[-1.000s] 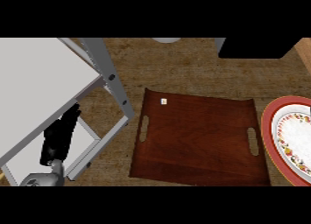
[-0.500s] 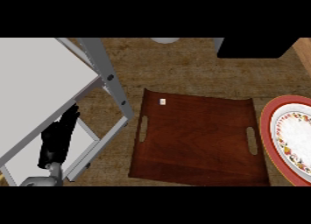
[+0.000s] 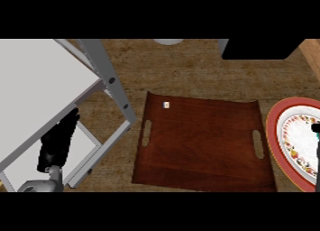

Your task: Pick the cupcake from the tray and place it in the plate

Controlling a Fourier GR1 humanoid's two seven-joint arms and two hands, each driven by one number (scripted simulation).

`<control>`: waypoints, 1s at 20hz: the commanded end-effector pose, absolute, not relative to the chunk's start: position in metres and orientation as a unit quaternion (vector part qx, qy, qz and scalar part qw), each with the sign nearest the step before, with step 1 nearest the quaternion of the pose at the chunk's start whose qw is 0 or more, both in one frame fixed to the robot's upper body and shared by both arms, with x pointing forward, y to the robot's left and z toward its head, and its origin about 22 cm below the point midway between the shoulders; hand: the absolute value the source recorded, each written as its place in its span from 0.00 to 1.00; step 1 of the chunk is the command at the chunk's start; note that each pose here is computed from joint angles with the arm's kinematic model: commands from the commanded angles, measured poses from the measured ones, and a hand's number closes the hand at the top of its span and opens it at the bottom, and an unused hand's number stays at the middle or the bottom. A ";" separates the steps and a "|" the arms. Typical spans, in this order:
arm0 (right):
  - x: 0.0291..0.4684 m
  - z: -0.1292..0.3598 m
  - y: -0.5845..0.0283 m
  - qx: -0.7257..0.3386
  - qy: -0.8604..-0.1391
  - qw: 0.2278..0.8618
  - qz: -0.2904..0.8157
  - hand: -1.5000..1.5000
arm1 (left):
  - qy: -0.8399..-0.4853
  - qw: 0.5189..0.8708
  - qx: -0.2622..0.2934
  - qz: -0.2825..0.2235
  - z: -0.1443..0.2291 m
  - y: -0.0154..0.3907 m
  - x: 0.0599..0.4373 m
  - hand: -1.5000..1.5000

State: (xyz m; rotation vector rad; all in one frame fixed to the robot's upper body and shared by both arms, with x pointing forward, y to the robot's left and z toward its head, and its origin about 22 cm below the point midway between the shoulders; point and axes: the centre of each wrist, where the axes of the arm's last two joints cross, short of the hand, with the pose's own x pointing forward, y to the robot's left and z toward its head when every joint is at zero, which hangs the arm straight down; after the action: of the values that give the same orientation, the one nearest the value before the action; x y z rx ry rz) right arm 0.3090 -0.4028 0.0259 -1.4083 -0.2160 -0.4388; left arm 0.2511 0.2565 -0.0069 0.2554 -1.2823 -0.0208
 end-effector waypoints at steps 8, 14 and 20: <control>0.284 0.032 -0.393 -0.633 -0.260 0.686 -0.248 0.00 | -0.595 0.795 0.122 -0.011 -0.008 0.246 0.256 0.50; 0.263 0.072 -0.381 -0.645 -0.388 0.544 -0.371 0.00 | -0.592 0.796 0.126 -0.006 -0.016 0.256 0.238 0.50; 0.219 0.038 -0.359 -0.605 -0.428 0.542 -0.397 0.00 | -0.593 0.796 0.118 -0.008 -0.019 0.229 0.240 0.50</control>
State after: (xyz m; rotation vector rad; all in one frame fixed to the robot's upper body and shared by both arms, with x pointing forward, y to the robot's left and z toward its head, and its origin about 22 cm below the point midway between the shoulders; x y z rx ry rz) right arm 0.2420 -0.3704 0.0447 -1.4609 -0.9412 -0.8716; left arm 0.2448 0.2460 -0.0109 0.2543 -1.2820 -0.0192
